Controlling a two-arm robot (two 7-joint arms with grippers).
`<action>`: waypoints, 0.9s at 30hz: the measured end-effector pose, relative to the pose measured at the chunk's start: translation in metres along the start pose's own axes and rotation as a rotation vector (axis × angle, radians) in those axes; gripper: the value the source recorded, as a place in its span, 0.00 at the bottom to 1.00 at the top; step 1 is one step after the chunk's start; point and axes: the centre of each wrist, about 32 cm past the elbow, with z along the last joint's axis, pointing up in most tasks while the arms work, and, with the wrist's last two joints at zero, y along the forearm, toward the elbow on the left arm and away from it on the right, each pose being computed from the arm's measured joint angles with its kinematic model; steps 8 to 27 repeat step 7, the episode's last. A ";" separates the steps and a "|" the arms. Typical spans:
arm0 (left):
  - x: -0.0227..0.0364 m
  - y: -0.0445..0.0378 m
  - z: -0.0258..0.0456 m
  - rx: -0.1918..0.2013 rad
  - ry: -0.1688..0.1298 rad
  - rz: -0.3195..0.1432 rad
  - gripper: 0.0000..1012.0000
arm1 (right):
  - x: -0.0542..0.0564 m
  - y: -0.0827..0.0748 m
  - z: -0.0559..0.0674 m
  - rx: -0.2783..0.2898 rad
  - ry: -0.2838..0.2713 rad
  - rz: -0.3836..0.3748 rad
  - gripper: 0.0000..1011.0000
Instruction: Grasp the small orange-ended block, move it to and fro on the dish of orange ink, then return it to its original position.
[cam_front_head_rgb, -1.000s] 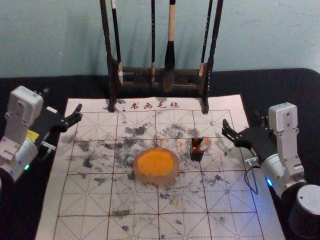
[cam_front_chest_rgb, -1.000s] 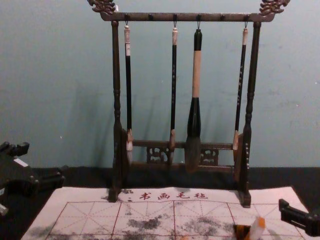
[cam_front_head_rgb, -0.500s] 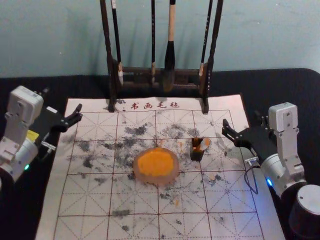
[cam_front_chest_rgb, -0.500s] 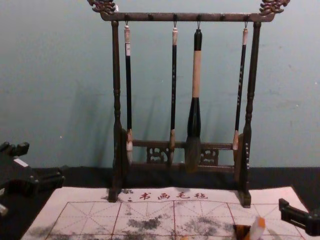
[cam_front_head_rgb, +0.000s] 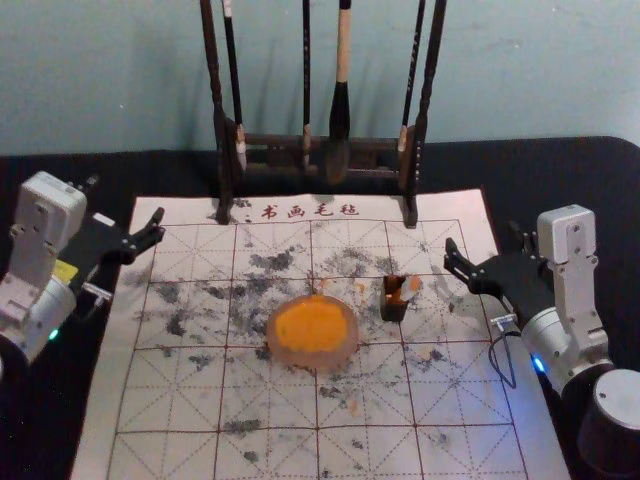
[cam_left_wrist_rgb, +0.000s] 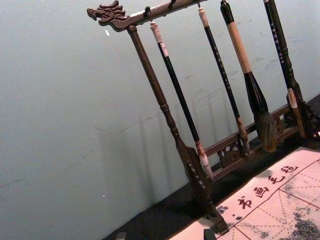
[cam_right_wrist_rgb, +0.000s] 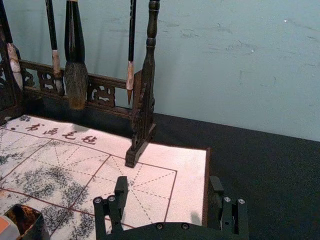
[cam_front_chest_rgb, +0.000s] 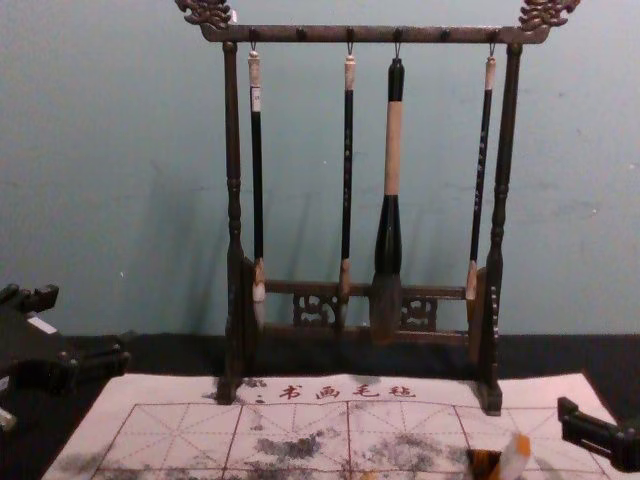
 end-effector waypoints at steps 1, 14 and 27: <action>0.0000 0.0000 0.0000 0.000 0.000 0.000 0.99 | 0.000 0.000 0.000 0.000 0.000 0.000 0.99; 0.0000 0.0000 0.0000 0.000 0.000 0.000 0.99 | 0.000 0.000 0.000 0.000 0.000 0.000 0.99; 0.0000 0.0000 0.0000 0.000 0.000 0.000 0.99 | 0.000 0.000 0.000 0.000 0.000 0.000 0.99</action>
